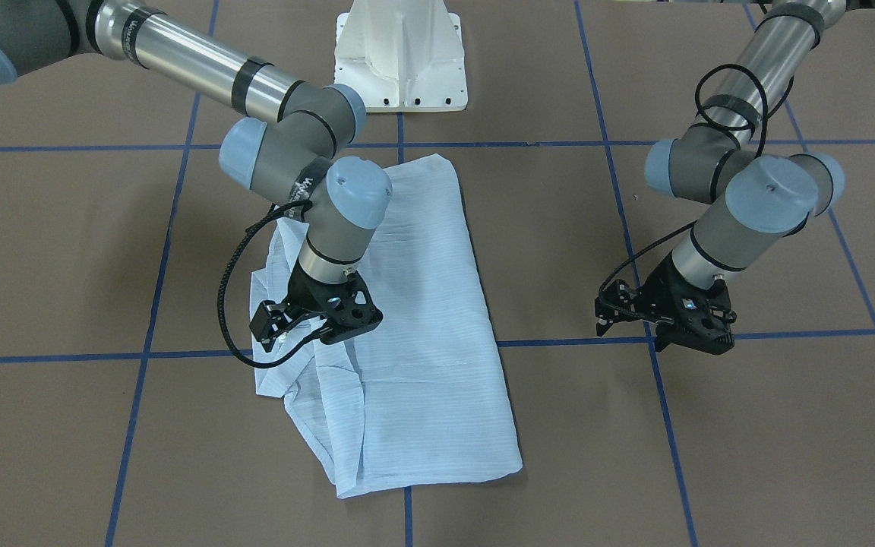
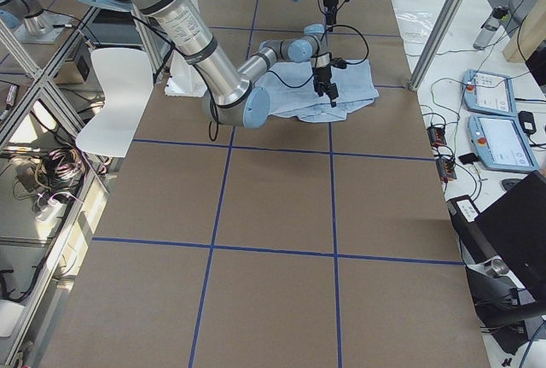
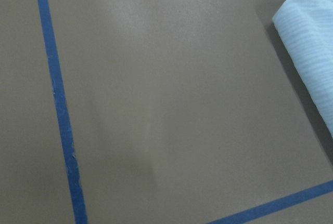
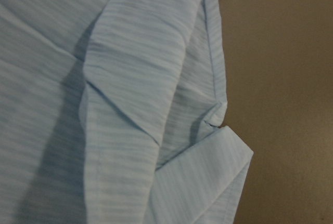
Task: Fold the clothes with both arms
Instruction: 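Raise the right gripper away from the shirt to its side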
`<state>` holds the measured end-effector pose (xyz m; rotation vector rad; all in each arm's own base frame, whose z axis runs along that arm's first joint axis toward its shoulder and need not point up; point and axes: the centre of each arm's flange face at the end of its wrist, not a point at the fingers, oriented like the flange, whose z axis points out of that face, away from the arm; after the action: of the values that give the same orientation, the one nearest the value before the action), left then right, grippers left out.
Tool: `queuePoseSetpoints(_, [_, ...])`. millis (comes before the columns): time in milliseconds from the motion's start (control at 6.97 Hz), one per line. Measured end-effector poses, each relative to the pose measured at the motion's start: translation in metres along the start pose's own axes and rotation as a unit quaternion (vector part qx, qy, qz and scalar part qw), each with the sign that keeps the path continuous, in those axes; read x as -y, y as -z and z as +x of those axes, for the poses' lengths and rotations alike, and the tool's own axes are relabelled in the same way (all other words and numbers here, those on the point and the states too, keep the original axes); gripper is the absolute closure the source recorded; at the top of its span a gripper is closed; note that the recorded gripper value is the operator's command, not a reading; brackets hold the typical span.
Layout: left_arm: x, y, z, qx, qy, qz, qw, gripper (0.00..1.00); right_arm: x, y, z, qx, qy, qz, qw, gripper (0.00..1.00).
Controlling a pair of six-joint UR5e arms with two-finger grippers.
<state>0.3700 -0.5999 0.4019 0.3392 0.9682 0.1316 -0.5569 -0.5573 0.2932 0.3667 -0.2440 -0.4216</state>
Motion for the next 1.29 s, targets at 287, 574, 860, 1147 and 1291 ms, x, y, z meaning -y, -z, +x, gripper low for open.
queuePoseSetpoints(287, [0.000,0.000,0.001,0.000,0.000,0.000,1.0000,0.00,-0.031,-0.028,0.079,-0.020,0.043,-0.008,0.9989,0.00])
queuePoseSetpoints(574, [-0.001,0.001,0.005,-0.003,-0.001,0.000,1.0000,0.00,-0.040,-0.033,0.128,-0.011,0.052,-0.003,0.9986,0.00])
queuePoseSetpoints(860, [-0.012,0.003,0.039,-0.023,0.000,-0.002,0.9997,0.00,-0.047,-0.032,0.147,0.074,0.001,0.013,0.9972,0.00])
queuePoseSetpoints(1147, [-0.042,0.013,0.101,-0.063,0.029,-0.012,0.9975,0.00,-0.080,-0.022,0.151,0.165,-0.103,0.027,0.9804,0.00])
queuePoseSetpoints(1291, [-0.071,0.019,0.136,-0.085,0.055,-0.026,0.9945,0.00,-0.106,-0.007,0.154,0.204,-0.163,0.023,0.9650,0.00])
